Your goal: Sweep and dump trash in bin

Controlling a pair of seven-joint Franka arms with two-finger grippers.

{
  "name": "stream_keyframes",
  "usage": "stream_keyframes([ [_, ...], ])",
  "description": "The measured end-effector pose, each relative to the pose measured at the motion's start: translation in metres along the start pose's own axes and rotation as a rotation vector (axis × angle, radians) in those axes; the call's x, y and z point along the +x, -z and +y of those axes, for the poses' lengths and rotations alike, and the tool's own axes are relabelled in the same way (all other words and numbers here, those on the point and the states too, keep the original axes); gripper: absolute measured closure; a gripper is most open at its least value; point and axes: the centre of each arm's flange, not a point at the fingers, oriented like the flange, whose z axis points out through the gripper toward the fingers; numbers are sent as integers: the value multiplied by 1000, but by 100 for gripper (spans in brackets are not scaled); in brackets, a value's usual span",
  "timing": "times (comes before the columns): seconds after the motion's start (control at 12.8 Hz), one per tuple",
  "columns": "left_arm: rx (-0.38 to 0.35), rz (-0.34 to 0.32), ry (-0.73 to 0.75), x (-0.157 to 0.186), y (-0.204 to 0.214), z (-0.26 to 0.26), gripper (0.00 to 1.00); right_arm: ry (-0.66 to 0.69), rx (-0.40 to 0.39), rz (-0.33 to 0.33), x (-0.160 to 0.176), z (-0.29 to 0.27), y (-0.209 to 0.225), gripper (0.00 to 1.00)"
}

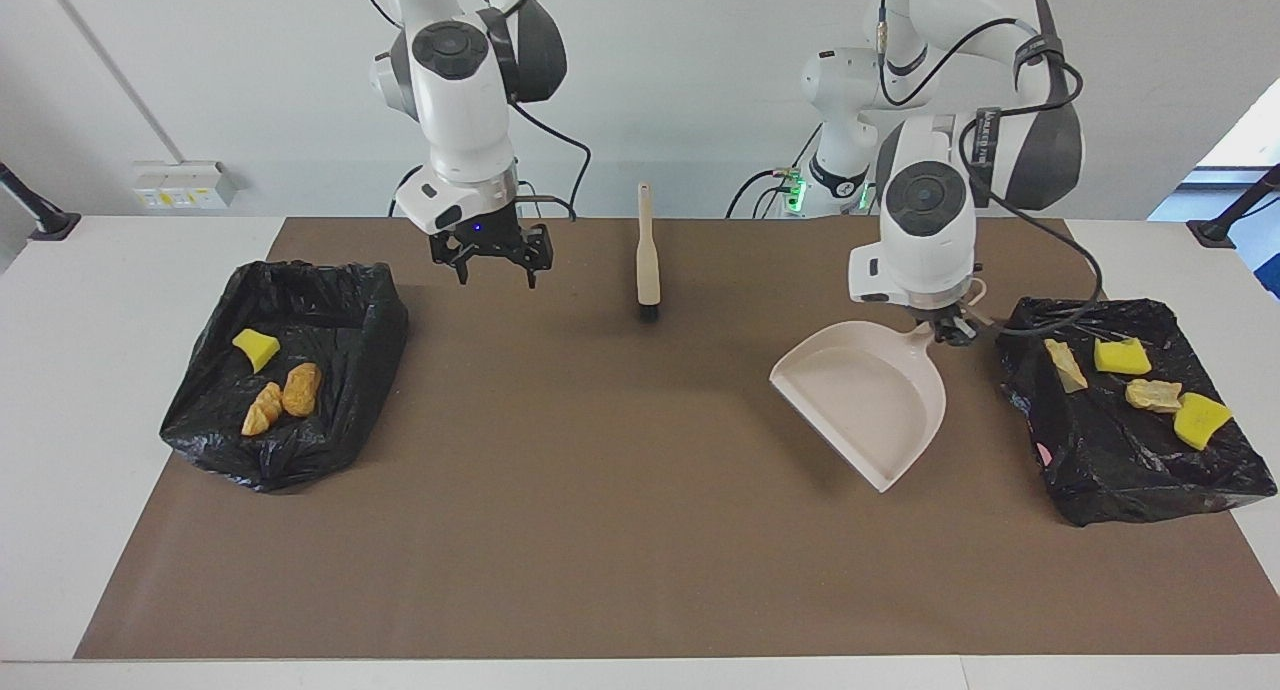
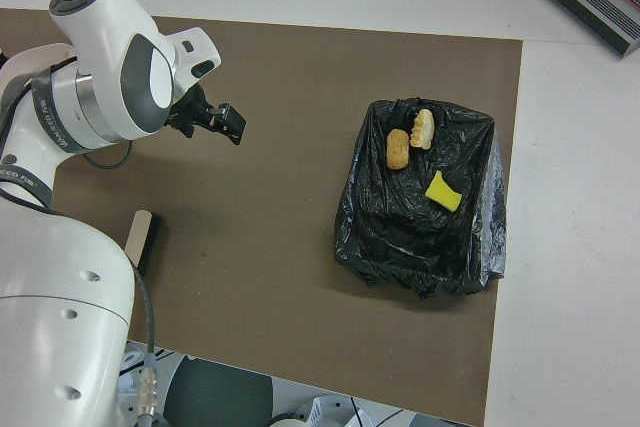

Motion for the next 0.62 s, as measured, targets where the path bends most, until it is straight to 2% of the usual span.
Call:
stream_keyframes([
  [0.31, -59, 61, 248, 62, 15, 60, 69, -77, 17, 67, 10, 56, 49, 0],
  [0.62, -173, 193, 488, 101, 46, 100, 69, -120, 21, 80, 11, 80, 72, 0],
])
